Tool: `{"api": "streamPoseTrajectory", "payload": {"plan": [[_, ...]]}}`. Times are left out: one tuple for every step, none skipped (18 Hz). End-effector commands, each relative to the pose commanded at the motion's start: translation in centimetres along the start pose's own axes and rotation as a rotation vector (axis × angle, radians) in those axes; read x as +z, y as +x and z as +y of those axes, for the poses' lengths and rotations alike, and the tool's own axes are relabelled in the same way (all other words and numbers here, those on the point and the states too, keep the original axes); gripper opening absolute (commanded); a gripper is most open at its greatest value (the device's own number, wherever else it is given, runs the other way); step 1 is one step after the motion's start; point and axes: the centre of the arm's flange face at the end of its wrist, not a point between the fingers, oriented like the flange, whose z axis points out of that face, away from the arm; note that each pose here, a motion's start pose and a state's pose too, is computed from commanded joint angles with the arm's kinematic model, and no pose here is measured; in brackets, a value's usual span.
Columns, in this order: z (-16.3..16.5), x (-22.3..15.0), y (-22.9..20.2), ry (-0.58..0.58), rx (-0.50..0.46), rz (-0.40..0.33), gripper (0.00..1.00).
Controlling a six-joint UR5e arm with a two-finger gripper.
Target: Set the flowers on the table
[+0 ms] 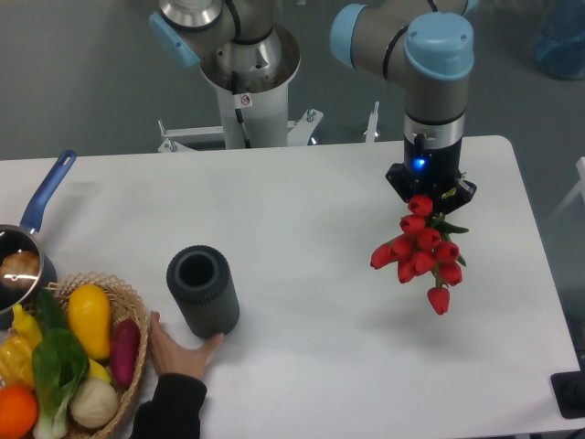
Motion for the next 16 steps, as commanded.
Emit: {"api": "streamPoseTrajectory", "payload": {"plan": [[0.0, 0.2, 0.0, -0.001, 0.0, 0.003, 0.0], [0.0, 0.2, 0.0, -0.001, 0.0, 0.003, 0.0], [0.0, 0.3, 0.0, -0.001, 0.0, 0.004, 0.0], [0.0, 0.3, 0.0, -0.002, 0.0, 0.006, 0.0], [0.0, 0.6, 0.1, -0.004, -0.001, 0.013, 0.0], [-0.1, 1.2, 0.1, -0.008, -0.007, 0.023, 0.0], [-0.1, 1.8, 0.2, -0.011, -0.011, 0.033, 0.0], [-0.1, 2.6, 0.4, -0.022, -0.016, 0.043, 0.0], [-0.5, 3.3, 0.6, -0.04, -0.011, 0.052, 0.0], [-1.3, 4.2, 1.1, -0.055, 0.001, 0.06, 0.0], [-2.5, 4.9, 1.7, -0.064, 0.023, 0.066, 0.0], [-3.2, 5.5, 2.2, -0.072, 0.039, 0.076, 0.01], [-3.5, 6.3, 2.5, -0.077, 0.043, 0.091, 0.07], [-3.6, 6.9, 2.8, -0.082, 0.047, 0.102, 0.13], [-3.8, 7.2, 3.0, -0.085, 0.051, 0.108, 0.2], [-4.0, 7.2, 3.1, -0.084, 0.05, 0.108, 0.28]]}}
